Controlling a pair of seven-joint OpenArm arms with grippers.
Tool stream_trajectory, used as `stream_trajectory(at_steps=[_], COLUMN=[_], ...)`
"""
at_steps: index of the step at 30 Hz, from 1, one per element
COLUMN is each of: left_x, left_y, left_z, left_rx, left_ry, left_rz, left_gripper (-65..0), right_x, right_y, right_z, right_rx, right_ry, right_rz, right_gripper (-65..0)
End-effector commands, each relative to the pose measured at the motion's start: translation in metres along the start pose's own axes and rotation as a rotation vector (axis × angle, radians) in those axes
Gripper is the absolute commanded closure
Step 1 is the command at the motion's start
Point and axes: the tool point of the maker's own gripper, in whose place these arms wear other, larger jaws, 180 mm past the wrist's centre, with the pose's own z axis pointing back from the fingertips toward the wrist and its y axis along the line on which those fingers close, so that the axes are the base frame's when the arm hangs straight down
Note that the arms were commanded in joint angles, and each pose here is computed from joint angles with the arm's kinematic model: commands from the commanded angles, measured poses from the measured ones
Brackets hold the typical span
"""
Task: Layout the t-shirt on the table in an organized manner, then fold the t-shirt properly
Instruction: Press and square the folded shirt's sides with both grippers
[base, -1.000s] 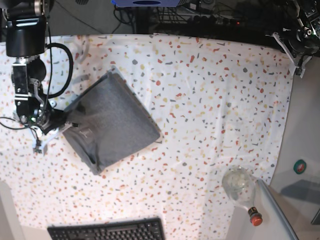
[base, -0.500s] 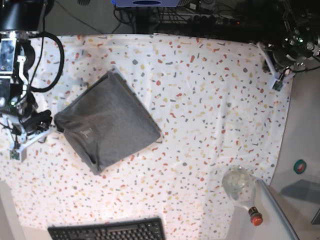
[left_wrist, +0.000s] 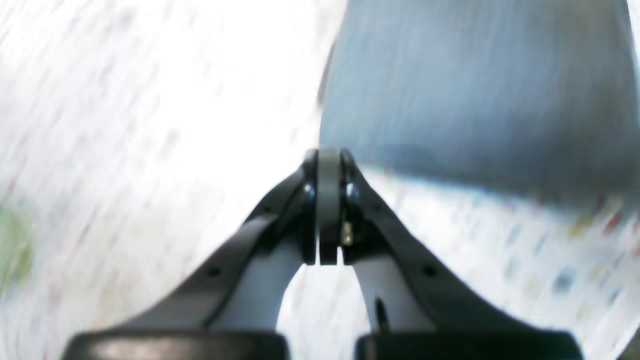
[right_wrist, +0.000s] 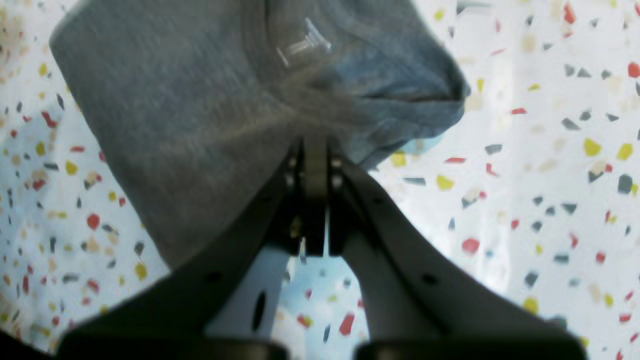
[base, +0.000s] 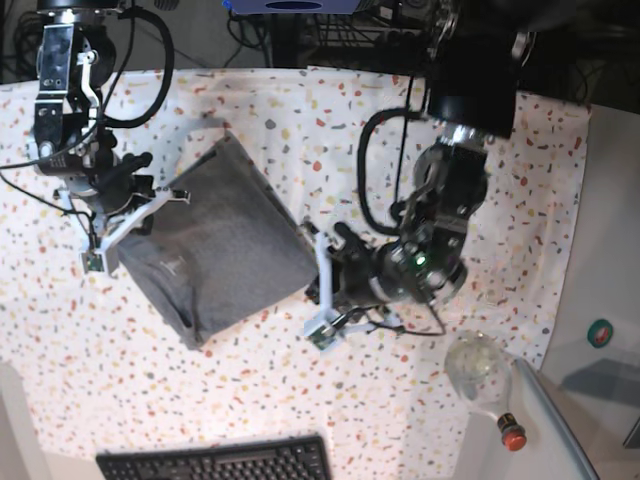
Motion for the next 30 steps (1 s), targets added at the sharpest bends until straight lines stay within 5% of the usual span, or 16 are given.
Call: stream_trajectory(at_steps=[1, 5, 12, 19, 23, 30], left_x=[0.024, 0.051, 0.022, -0.016, -0.045, -0.075], left_y=[0.004, -0.017, -0.047, -0.070, -0.068, -0.089], left_z=[-0.005, -0.040, -0.082, -0.088, -0.090, -0.063], left_rx=[0.004, -0.069, -0.167, -0.209, -0.140, -0.096], left_ry=[-0.040, -0.092, 0.025, 0.081, 0.127, 0.093], left_rz=[0.003, -0.004, -0.049, -0.012, 0.066, 0.113], left_gripper=[0.0, 0.0, 0.0, 0.0, 0.0, 0.0], right_x=[0.015, 0.008, 0.004, 0.014, 0.004, -0.036], right_y=[0.003, 0.001, 0.002, 0.026, 0.044, 0.024], right_z=[0.003, 0.004, 0.000, -0.007, -0.013, -0.028], right_rx=[0.012, 0.008, 0.013, 0.072, 0.112, 0.081], right_ry=[-0.044, -0.027, -0.014, -0.013, 0.019, 0.143], right_rz=[0.009, 0.014, 0.011, 0.116, 0.160, 0.152], right_gripper=[0.0, 0.0, 0.0, 0.0, 0.0, 0.0])
